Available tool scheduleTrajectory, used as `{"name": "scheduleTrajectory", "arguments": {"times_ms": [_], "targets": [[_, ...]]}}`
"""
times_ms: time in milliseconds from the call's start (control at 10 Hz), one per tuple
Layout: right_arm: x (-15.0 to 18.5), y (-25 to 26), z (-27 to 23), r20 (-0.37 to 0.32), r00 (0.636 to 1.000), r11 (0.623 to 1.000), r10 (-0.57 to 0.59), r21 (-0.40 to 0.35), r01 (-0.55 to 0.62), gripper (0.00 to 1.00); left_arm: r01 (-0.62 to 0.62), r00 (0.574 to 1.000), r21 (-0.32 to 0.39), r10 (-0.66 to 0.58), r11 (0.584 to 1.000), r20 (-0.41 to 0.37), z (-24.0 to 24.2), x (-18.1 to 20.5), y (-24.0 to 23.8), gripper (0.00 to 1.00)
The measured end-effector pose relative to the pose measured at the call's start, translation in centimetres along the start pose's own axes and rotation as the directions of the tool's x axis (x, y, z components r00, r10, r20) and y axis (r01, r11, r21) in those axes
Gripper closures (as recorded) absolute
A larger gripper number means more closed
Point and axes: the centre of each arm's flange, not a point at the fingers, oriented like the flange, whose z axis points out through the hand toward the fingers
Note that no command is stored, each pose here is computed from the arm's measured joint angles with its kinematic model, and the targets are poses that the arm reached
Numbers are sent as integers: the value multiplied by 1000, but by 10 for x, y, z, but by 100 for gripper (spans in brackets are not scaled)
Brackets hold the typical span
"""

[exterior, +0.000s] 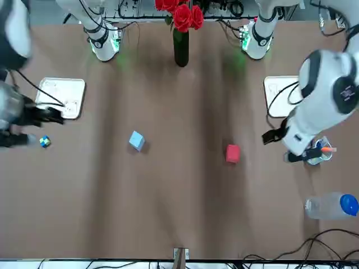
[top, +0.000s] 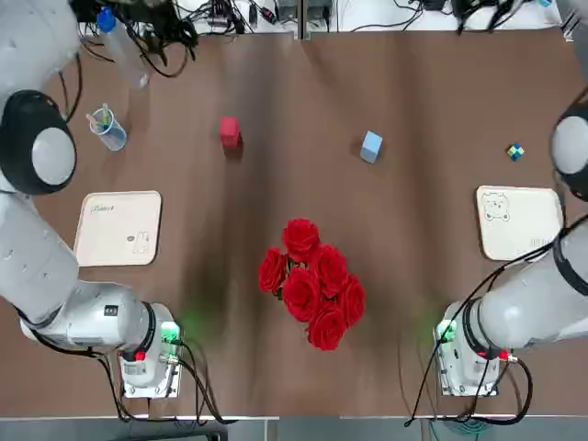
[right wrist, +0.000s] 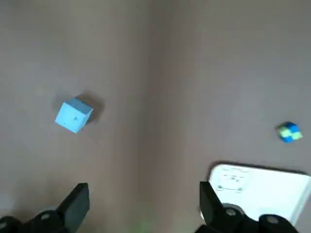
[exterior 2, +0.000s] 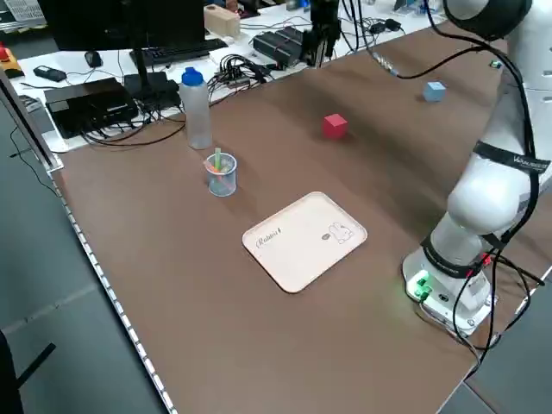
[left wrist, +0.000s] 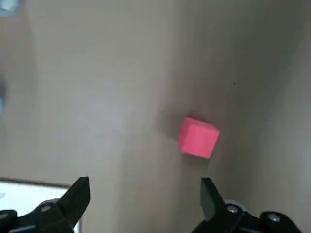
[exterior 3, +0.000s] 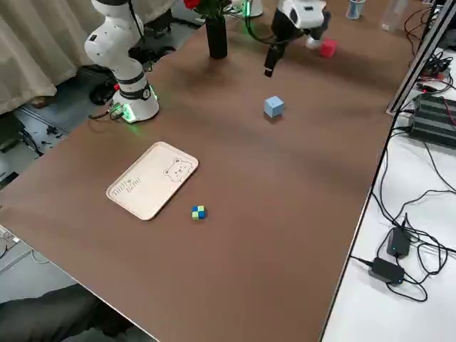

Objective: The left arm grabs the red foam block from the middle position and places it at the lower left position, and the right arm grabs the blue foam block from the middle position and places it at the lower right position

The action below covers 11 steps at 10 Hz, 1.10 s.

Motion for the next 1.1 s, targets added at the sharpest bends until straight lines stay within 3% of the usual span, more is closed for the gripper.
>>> {"name": "scheduleTrajectory", "arguments": {"times_ms": [200, 300, 400, 600, 1100], "targets": [[25, -53, 61, 86, 990, 994, 109, -21, -107, 0, 10, 1000, 14, -10, 1000, 1, 60, -13, 43, 0], [32, -66, 81, 116, 969, 976, 219, -28, -217, 0, -8, 1000, 19, 8, 1000, -4, 90, -16, 59, 1], [37, -76, 96, 125, 944, 953, 304, -43, -301, 0, -25, 999, 16, 25, 1000, -21, 121, -13, 68, 1], [42, -91, 125, 125, 927, 935, 353, -58, -349, 0, -44, 999, 12, 44, 999, -11, 175, -7, 72, 1], [46, -84, 137, 95, 906, 911, 413, -52, -410, 0, -83, 997, 44, 83, 996, 7, 198, -11, 77, 0]]}}
